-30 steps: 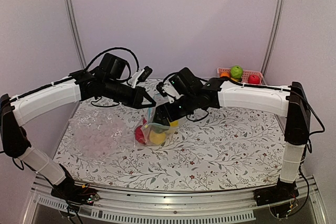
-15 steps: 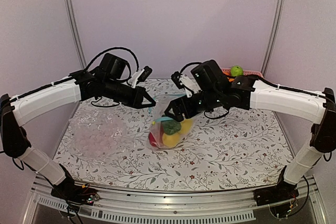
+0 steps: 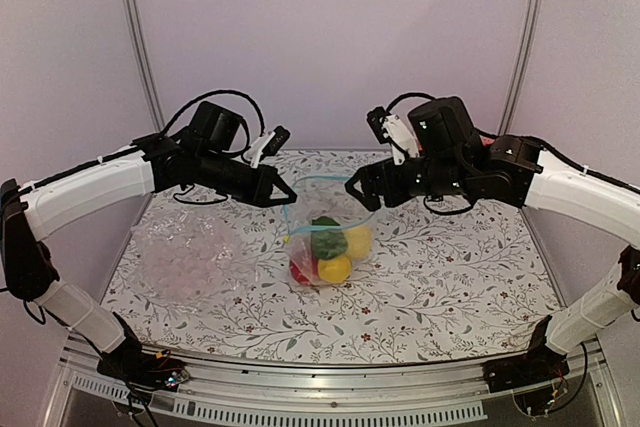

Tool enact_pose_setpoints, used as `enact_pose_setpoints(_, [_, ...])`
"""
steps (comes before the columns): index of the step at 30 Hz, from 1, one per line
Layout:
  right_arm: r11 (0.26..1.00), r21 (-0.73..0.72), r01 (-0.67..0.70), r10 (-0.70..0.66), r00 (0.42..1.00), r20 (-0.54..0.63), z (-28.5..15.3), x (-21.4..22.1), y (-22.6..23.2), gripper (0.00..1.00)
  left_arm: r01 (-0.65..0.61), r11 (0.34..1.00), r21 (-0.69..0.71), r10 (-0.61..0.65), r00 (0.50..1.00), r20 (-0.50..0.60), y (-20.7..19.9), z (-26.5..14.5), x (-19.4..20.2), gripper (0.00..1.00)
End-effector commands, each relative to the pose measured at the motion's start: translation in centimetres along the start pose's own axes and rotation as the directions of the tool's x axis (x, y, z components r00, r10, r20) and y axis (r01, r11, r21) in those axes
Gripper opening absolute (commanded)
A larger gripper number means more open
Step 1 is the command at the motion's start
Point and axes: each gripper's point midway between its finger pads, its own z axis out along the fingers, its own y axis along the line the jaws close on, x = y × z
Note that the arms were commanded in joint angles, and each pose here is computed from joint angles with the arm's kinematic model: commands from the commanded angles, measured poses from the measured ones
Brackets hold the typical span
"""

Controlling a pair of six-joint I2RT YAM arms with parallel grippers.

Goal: Place the food in the zip-top bag and seal the zipper
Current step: Pick up the fake fruit from the bin.

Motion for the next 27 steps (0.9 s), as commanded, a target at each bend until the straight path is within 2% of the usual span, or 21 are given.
enact_pose_setpoints(1, [0.992,0.128,-0.004,0.004,1.0,0.002,-0.8,-0.6,-2.5,0.89,-0.022,1.0,0.011,0.022,1.0,0.003,-0.7,-0.3,0.0,0.0])
enact_pose_setpoints(5, [0.964,0.266,-0.03,0.026,1.0,0.017,-2.2,-1.4,-6.1,0.9,-0.025,1.0,0.015,0.025,1.0,0.009,-0.9,-0.5,-0.1,0.0])
enact_pose_setpoints(9, [0.92,0.375,-0.112,0.116,0.993,0.013,-3.1,-1.5,-11.8,0.88,-0.029,0.999,0.015,0.028,0.999,0.016,-1.0,-0.7,-0.2,0.0])
enact_pose_setpoints(15, [0.81,0.564,-0.158,0.198,0.98,-0.009,-3.3,-1.0,-21.9,0.86,-0.036,0.999,0.008,0.036,0.999,0.024,-1.0,-0.9,-0.4,0.0])
enact_pose_setpoints(21, [0.771,0.603,-0.203,0.292,0.955,-0.052,0.0,-0.8,-28.9,0.83,-0.039,0.999,0.003,0.039,0.999,0.026,-1.0,-1.0,-0.4,0.0])
enact_pose_setpoints(27, [0.799,0.555,-0.231,0.334,0.938,-0.092,4.1,-2.1,-33.7,0.81,-0.037,0.999,0.005,0.037,0.999,0.023,-1.0,-1.0,-0.4,0.0])
